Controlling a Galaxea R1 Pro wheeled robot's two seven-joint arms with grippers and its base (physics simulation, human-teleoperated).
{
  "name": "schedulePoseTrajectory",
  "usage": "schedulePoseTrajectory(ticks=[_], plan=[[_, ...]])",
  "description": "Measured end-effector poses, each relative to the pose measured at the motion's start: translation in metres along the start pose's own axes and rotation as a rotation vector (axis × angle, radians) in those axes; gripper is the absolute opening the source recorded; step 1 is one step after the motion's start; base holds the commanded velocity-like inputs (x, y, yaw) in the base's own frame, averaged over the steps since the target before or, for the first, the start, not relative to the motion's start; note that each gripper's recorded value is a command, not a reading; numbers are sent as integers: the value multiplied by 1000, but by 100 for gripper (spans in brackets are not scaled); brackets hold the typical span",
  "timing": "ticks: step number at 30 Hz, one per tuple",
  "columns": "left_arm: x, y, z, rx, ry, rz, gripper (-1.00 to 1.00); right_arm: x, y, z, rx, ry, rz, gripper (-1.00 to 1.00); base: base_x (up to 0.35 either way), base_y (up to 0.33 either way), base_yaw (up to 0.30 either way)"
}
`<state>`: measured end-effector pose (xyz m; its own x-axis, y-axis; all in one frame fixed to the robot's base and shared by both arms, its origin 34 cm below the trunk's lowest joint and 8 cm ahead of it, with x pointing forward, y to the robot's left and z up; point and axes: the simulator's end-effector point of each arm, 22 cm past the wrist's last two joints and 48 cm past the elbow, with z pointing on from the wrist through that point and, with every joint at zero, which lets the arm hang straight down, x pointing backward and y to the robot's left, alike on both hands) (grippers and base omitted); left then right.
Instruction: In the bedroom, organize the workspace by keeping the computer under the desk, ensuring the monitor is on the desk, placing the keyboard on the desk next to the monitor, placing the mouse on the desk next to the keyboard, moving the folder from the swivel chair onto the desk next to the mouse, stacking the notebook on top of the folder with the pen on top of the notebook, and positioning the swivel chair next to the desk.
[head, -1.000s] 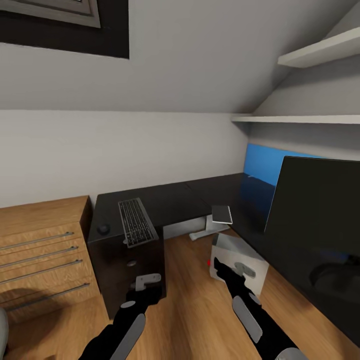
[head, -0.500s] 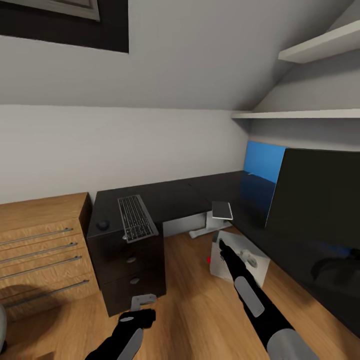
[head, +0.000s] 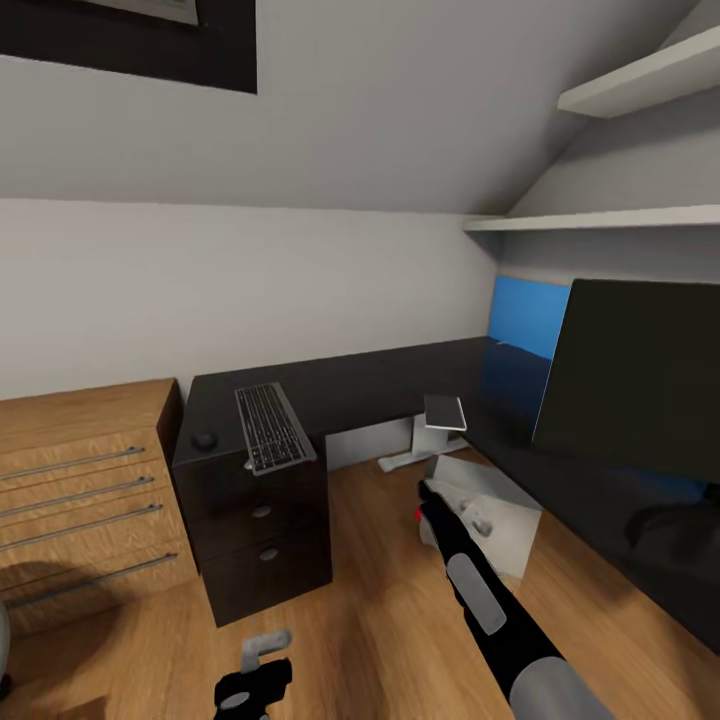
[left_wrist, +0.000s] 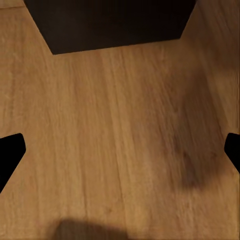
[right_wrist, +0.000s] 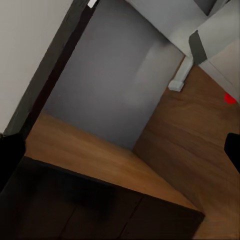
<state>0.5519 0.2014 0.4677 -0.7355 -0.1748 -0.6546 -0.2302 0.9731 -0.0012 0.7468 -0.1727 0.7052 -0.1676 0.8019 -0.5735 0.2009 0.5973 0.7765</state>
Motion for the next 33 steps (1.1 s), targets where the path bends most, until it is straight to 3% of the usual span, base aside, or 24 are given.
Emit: schedulePoseTrajectory(ticks=[2, 5, 15, 18, 22, 27, 33], plan=[[0, 1, 4, 11, -34, -13, 100, 10, -3, 0, 4, 12, 14, 100, 0, 0, 0], [6, 3, 9, 9, -39, -14, 100, 15, -8, 0, 8, 16, 37, 100, 0, 0, 0], [22, 6, 23, 4, -74, -18, 100, 29, -31, 2, 31, 30, 224, 100, 0, 0, 0], [24, 7, 26, 4, -99, -22, 100, 32, -33, 3, 18, 29, 253, 100, 0, 0, 0], [29, 8, 30, 4, -130, -30, 100, 32, -26, 3, -44, 20, 266, 100, 0, 0, 0], [41, 7, 31, 12, -166, -44, 100, 30, -8, 1, -171, 2, 270, 100, 0, 0, 0], [54, 7, 36, 18, -176, -51, 100, 26, -15, 1, -217, -18, 259, 100, 0, 0, 0]])
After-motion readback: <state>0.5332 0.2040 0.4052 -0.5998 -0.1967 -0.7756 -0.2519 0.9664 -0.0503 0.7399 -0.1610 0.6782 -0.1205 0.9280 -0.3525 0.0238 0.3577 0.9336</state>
